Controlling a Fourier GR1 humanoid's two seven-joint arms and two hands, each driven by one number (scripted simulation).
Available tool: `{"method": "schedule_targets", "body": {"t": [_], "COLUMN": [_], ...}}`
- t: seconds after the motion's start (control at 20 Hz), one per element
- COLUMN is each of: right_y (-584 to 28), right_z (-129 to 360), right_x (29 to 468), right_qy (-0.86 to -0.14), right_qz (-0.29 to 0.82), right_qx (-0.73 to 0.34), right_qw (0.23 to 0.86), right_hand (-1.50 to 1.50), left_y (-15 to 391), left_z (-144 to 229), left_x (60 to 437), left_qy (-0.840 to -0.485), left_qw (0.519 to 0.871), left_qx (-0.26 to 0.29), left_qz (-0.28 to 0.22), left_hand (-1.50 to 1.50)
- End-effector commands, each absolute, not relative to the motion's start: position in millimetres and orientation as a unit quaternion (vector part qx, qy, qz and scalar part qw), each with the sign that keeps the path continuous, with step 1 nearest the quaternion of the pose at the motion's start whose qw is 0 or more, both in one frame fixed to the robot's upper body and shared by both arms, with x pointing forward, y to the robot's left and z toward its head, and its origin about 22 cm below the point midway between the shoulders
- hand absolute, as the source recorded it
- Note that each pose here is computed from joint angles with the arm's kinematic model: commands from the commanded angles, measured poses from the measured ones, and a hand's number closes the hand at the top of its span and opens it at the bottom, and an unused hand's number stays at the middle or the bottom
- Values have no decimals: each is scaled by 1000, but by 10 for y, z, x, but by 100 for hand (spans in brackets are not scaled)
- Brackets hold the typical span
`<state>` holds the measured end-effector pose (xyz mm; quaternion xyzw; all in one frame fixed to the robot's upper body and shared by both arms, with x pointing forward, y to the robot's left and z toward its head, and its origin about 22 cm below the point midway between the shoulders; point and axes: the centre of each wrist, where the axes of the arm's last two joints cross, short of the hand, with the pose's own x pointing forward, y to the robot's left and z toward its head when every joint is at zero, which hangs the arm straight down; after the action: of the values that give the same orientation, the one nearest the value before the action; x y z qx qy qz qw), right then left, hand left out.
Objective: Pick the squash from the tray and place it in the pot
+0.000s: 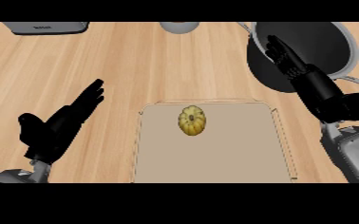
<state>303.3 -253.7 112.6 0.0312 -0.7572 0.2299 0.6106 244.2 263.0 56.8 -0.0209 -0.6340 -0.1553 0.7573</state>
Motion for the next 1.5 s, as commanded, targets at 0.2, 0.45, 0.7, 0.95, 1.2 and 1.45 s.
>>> {"method": "schedule_targets", "body": {"t": [0.2,0.45,0.7,0.95,1.2,1.45], "right_y": [-1749,-1982,-1052,-493,-211,-177], "right_z": [644,877,738,878,1222,1382], "right_x": [2795,2952,2673,2565,2514,2682], "right_qy": [-637,-747,-822,-739,-645,-596], "right_qz": [232,202,123,176,193,151], "right_qx": [-104,-325,-298,-330,-357,-353], "right_qw": [728,543,470,561,648,706], "right_hand": [150,-150,-150,-150,-150,-150], "left_y": [2593,2512,2457,2476,2558,2454], "left_z": [324,76,-21,-92,-185,10], "left_x": [2466,2341,2397,2465,2483,2647], "left_qy": [-615,-580,-584,-592,-589,-596], "left_qw": [775,806,803,797,799,791], "left_qx": [-1,-16,-19,-21,-16,-26], "left_qz": [-147,-118,-119,-118,-124,-135], "left_hand": [0,0,0,0,0,0]}}
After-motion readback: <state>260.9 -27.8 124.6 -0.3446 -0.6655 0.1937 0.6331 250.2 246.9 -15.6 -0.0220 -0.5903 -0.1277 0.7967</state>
